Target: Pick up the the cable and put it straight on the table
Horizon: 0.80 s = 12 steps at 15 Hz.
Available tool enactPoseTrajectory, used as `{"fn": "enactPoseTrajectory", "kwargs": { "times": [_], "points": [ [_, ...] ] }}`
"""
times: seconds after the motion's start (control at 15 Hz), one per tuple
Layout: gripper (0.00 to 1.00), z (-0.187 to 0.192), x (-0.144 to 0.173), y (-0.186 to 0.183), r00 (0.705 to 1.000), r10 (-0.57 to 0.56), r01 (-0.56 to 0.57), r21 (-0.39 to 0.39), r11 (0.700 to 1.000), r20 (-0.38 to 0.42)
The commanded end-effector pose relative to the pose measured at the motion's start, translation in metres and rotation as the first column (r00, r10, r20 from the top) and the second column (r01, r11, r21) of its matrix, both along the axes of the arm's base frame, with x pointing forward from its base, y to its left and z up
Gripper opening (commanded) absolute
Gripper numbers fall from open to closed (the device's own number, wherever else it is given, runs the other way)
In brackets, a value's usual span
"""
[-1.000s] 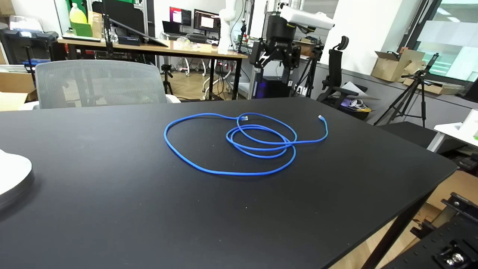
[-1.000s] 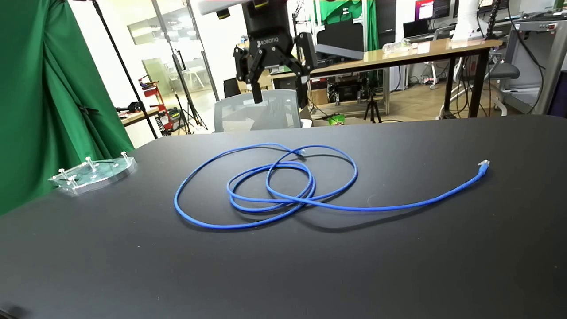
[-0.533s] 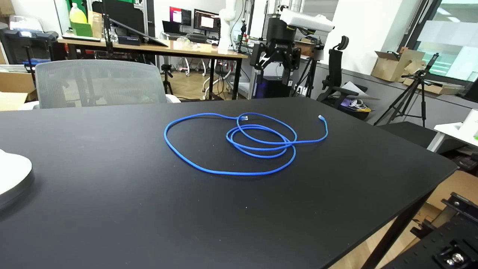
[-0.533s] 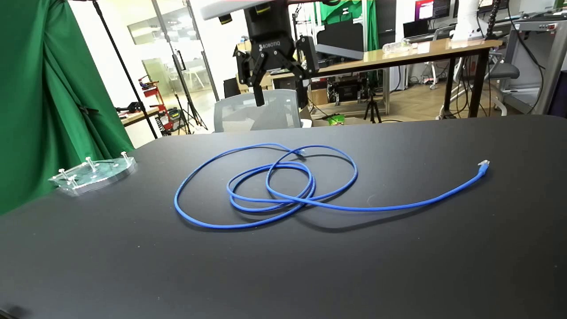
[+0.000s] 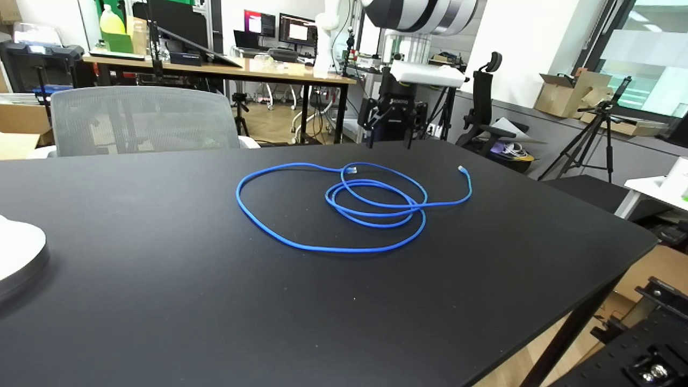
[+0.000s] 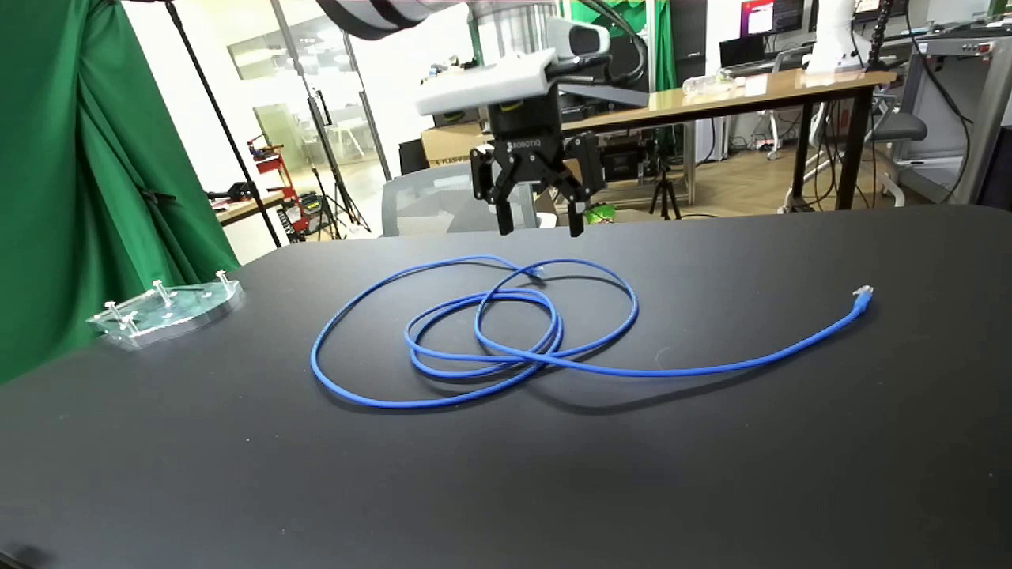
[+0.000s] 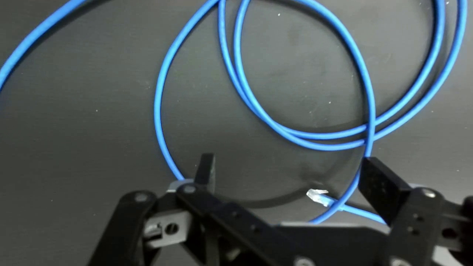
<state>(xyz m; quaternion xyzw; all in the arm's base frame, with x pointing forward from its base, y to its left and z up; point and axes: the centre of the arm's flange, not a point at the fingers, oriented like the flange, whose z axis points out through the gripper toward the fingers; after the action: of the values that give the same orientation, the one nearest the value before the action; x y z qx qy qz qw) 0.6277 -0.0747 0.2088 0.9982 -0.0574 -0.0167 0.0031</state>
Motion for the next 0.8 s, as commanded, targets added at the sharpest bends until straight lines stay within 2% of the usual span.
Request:
{"fn": "enactPoseTrajectory", "kwargs": {
  "times": [0.0,0.73],
  "points": [
    [1.00,-0.026,0.034,0.003,0.999,-0.023,0.023,-0.008,1.000,-0.023],
    [1.00,-0.060,0.068,0.052,0.998,0.053,-0.052,0.021,0.998,-0.045]
  ]
}}
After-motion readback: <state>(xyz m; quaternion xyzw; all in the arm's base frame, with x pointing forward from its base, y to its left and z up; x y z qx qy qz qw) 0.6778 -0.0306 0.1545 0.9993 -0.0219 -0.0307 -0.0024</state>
